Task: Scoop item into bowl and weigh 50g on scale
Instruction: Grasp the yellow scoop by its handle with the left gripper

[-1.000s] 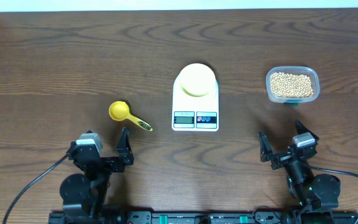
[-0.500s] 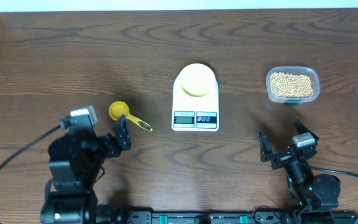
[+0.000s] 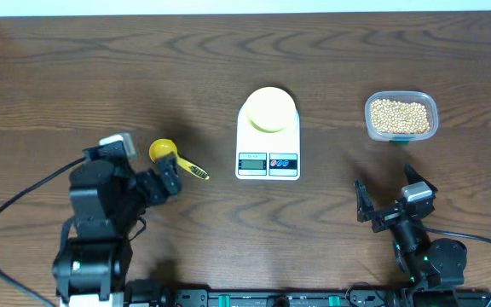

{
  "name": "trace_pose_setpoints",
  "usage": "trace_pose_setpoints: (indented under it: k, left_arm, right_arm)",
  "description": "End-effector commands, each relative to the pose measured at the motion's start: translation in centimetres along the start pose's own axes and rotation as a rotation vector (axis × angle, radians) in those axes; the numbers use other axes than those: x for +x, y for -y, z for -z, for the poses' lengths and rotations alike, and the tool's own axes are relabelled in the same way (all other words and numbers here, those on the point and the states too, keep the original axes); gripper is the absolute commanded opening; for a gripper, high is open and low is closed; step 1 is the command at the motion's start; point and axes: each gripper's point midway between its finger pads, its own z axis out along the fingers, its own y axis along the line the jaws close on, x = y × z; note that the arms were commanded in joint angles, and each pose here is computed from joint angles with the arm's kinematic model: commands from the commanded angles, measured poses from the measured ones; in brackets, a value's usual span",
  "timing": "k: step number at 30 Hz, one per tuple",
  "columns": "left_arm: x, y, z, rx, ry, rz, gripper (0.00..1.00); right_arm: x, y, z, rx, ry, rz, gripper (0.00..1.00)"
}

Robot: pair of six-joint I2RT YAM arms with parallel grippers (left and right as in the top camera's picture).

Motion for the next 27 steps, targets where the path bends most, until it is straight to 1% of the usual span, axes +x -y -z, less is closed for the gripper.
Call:
trace_pose_setpoints:
  k: [1, 5, 8, 9, 16, 19, 22, 26, 27]
  left_arm:
    - [-0.2, -4.9, -1.3, -0.283, 0.011, 0.245, 0.90]
    - [1.1, -6.0, -4.0, -0.346, -0.076, 0.311, 0.83]
    - [2.2, -6.8, -6.5, -0.390, -0.146, 0.325, 0.75]
    - [2.6, -7.1, -7.4, -0.404, -0.168, 0.328, 0.73]
    - [4.3, -8.5, -12.8, -0.454, -0.228, 0.405, 0.72]
    - [5.7, -9.3, -14.7, -0.481, -0.270, 0.410, 0.68]
    - [6.4, -9.8, -15.9, -0.493, -0.289, 0.409, 0.68]
    - [6.9, -10.2, -17.3, -0.495, -0.293, 0.409, 0.56]
    - [6.9, -10.2, -17.5, -0.493, -0.289, 0.409, 0.55]
  right_arm:
    - [0.1, 0.1, 0.0, 0.002, 0.000, -0.010, 0.99]
    - [0.1, 0.1, 0.0, 0.002, 0.000, -0.010, 0.99]
    - [0.1, 0.1, 0.0, 0.002, 0.000, -0.010, 0.99]
    - [0.1, 0.1, 0.0, 0.002, 0.000, -0.010, 0.99]
    - [0.1, 0.1, 0.0, 0.002, 0.000, -0.010, 0.99]
    - [0.1, 0.1, 0.0, 0.002, 0.000, -0.010, 0.99]
    - [0.1, 0.1, 0.0, 0.002, 0.000, -0.010, 0.99]
    - [0.1, 0.1, 0.0, 0.002, 0.000, -0.010, 0.99]
    - [0.1, 0.1, 0.0, 0.002, 0.000, -0.010, 0.99]
